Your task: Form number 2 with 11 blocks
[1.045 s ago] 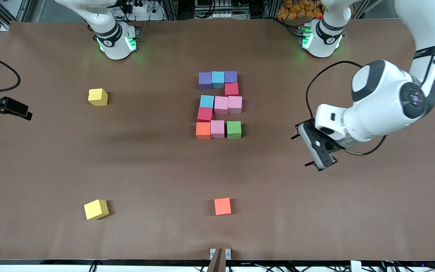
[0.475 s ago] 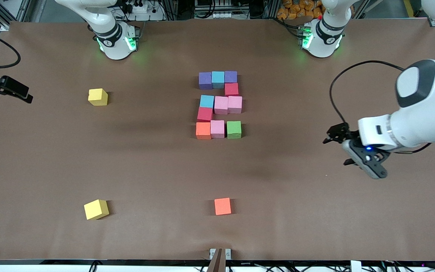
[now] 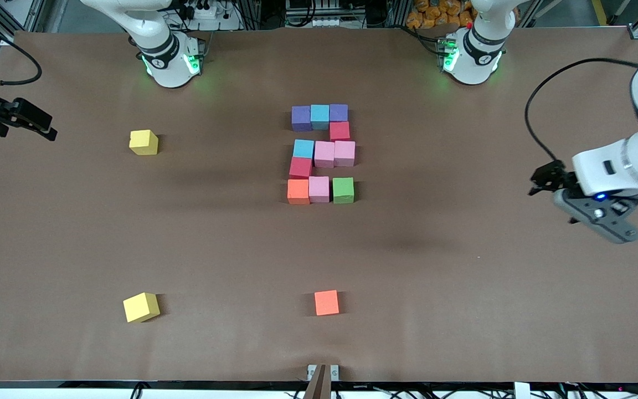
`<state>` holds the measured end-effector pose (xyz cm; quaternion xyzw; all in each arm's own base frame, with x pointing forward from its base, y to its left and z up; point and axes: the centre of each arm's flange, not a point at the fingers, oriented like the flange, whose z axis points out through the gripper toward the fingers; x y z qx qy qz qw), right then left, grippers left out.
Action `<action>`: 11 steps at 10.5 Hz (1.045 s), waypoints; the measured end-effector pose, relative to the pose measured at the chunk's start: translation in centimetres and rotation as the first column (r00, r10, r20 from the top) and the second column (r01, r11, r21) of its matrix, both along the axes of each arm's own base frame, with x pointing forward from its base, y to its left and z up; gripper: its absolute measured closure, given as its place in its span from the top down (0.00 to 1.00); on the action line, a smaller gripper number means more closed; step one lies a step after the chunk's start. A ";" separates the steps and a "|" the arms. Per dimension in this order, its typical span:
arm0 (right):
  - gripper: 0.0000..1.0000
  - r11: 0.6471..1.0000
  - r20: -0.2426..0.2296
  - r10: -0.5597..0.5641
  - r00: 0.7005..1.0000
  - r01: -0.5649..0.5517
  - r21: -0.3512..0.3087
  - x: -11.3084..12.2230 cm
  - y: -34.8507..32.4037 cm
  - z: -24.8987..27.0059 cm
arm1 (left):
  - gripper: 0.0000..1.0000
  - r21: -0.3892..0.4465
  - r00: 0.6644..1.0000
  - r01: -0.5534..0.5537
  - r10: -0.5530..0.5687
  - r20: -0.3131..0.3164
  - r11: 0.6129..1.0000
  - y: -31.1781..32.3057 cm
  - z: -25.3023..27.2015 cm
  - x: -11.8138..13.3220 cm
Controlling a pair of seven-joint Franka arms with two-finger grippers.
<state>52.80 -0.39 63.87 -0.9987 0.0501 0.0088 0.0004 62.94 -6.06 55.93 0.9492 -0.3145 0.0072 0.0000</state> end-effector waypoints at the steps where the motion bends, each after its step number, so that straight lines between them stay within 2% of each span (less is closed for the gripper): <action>1: 1.00 1.000 -0.001 0.001 1.000 -0.001 0.000 0.0 0.1 -0.1 | 1.00 0.041 1.000 -0.002 0.001 0.002 0.999 -0.9 2.0 -1.4; 2: 1.00 1.000 0.000 0.005 1.000 -0.005 0.000 0.0 0.2 -0.1 | 1.00 0.071 1.000 -0.014 0.015 -0.009 0.997 -1.2 3.8 -3.0; 3: 1.00 1.000 0.001 0.009 1.000 -0.009 0.000 0.0 0.5 0.0 | 1.00 0.050 0.998 -0.052 0.053 -0.019 0.997 -0.2 5.3 -4.2; 5: 1.00 1.000 0.002 0.009 1.000 -0.009 0.001 0.0 0.5 0.0 | 1.00 -0.049 0.988 -0.156 0.155 -0.030 0.987 4.3 6.9 -6.2; 7: 1.00 1.000 0.001 0.004 1.000 -0.004 0.002 -0.1 0.2 -0.1 | 1.00 -0.070 0.960 -0.278 0.275 -0.057 0.958 4.9 7.6 -8.8; 11: 1.00 1.000 0.000 0.002 1.000 -0.002 0.002 -0.1 0.0 -0.1 | 1.00 -0.079 0.947 -0.319 0.313 -0.076 0.944 3.5 8.1 -12.7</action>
